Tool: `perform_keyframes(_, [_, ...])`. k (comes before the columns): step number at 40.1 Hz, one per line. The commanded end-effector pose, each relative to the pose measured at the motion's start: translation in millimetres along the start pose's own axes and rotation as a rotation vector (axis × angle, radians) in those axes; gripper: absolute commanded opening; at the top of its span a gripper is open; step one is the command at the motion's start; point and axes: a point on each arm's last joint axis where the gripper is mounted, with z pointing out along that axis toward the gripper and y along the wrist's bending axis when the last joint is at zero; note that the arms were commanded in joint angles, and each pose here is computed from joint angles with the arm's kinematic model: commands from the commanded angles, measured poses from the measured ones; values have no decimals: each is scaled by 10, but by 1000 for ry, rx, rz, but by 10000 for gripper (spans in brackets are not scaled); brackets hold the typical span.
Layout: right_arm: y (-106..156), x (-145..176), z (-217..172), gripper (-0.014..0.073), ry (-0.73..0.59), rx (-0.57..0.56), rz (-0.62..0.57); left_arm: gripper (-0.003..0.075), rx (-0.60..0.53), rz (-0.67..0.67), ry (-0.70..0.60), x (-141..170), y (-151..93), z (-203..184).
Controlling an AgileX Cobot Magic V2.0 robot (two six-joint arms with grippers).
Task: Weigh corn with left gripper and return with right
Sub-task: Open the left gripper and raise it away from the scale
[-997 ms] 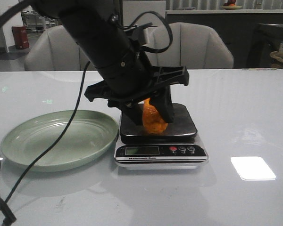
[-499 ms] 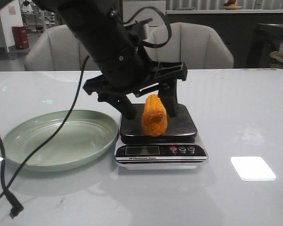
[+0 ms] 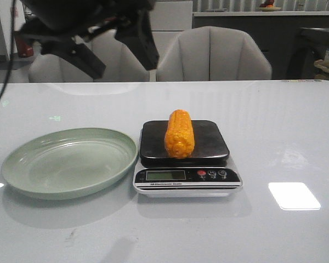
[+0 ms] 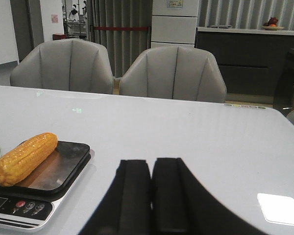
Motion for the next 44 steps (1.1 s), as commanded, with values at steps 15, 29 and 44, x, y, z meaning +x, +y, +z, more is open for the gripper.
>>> perform_keyframes(15, [2, -69, -17, 139, -97, -1, 2, 582, 77, 222, -289, 591, 12, -1148])
perform_keyframes(29, [2, -69, -17, 139, -97, -1, 2, 530, 101, 290, -556, 1168, 242, -1702])
perform_keyframes(44, [6, -153, -29, 139, -186, -5, 1, 126, 124, 297, -663, 1536, 376, -1949])
